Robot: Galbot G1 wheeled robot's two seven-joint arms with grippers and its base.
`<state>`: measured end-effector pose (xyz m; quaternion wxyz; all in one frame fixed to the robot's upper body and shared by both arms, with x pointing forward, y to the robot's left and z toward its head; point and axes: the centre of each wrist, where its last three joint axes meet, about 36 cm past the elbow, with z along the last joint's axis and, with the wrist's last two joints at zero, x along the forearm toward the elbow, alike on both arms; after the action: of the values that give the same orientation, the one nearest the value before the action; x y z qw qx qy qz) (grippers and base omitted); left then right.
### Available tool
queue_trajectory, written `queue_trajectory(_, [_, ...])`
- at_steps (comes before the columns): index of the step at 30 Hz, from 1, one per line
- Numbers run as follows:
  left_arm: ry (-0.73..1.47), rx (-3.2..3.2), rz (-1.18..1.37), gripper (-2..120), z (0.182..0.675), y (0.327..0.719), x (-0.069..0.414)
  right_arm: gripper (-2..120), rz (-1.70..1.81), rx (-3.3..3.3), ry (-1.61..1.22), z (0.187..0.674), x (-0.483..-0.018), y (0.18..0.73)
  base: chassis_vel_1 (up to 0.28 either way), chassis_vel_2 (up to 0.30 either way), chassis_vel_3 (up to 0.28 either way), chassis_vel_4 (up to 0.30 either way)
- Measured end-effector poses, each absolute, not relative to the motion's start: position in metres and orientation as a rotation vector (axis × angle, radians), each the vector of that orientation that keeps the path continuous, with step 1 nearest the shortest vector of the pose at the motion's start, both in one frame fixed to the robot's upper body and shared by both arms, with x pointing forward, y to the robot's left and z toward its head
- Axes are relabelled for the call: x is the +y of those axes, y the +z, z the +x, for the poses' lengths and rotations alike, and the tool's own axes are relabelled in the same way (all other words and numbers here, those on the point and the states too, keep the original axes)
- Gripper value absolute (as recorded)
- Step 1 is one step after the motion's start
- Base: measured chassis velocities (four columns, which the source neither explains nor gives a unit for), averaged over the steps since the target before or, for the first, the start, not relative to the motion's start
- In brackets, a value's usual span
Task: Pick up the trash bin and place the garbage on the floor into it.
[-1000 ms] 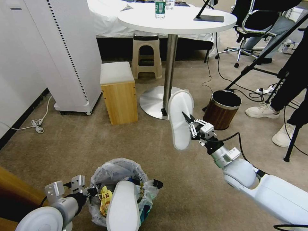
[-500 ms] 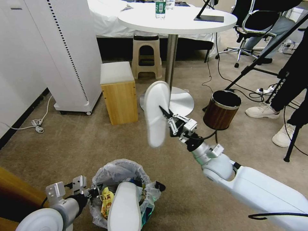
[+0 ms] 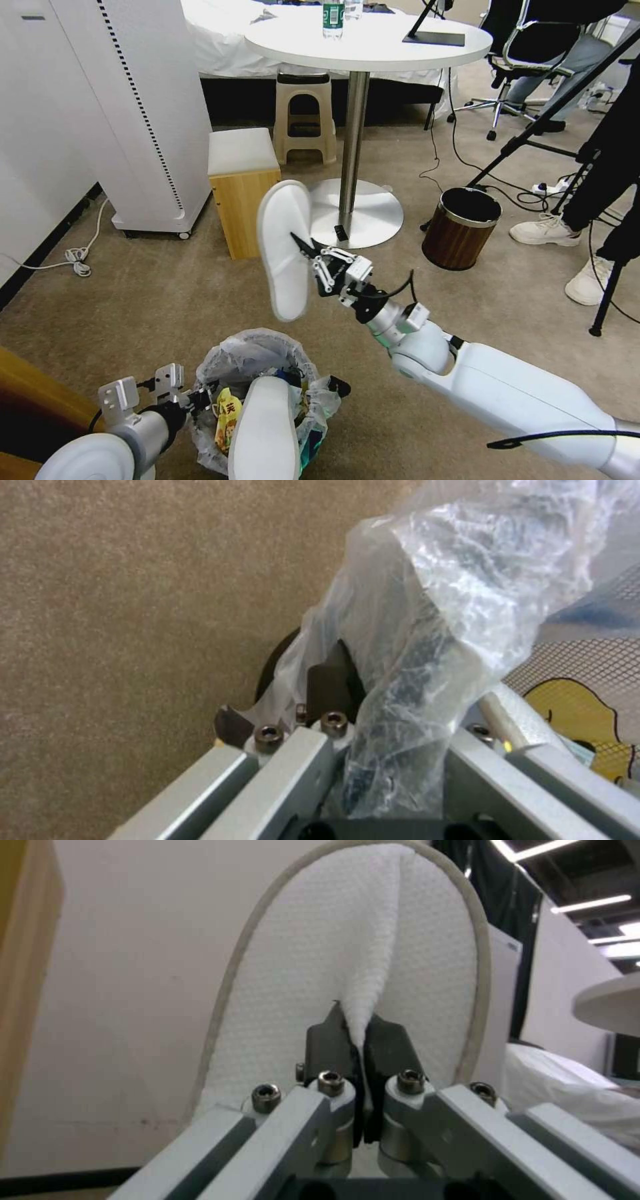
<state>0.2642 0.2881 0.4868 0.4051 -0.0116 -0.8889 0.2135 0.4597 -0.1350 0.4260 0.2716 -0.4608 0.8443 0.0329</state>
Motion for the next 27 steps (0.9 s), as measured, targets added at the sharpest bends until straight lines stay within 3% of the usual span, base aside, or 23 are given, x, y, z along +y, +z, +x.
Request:
queue_trajectory(15, [0.535,-2.245,-0.03,0,0.268,0.487,0.29,0,-1.39,2.398,0.528,0.415,-0.115,0.44,0.0,0.0,0.0,0.0])
queue_trajectory(27, [0.548,-2.252,-0.027,0,0.266,0.489,0.289,0,-1.465,2.488,0.513,0.397,-0.119,0.409,0.0,0.0,0.0,0.0])
